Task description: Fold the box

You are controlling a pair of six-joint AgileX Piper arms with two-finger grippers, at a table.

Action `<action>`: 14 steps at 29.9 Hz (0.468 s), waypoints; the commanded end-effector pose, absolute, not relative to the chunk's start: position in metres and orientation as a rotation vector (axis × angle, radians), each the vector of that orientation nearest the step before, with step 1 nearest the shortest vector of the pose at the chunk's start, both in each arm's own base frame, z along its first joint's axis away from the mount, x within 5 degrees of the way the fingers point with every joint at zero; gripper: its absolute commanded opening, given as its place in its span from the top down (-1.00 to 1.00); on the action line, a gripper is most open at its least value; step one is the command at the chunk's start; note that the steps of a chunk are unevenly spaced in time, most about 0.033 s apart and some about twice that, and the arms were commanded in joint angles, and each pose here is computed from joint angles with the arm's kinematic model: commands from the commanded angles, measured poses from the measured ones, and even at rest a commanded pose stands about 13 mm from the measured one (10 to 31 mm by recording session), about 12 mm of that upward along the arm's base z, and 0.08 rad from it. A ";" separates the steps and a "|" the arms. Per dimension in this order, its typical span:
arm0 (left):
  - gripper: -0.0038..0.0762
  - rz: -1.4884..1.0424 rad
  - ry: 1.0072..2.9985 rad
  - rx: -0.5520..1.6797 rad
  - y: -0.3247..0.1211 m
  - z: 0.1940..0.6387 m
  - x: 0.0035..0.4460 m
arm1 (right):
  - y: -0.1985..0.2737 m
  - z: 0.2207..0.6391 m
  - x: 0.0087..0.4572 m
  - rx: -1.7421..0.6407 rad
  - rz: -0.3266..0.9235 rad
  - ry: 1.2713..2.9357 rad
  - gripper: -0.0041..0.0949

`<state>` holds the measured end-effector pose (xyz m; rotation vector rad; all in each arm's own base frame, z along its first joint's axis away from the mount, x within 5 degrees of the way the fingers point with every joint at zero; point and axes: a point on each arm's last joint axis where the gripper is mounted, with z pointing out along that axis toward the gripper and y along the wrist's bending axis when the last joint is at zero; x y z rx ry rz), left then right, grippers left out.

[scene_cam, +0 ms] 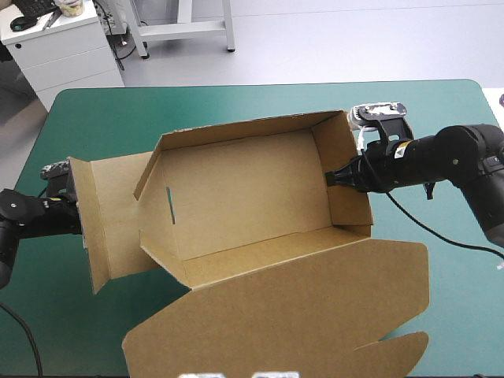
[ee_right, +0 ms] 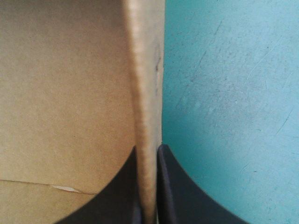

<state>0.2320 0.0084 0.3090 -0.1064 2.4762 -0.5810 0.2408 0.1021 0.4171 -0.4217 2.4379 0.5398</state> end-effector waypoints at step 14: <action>-0.35 -1.092 2.100 0.218 -0.031 0.354 0.226 | 0.076 0.442 0.275 -0.258 0.530 2.392 0.92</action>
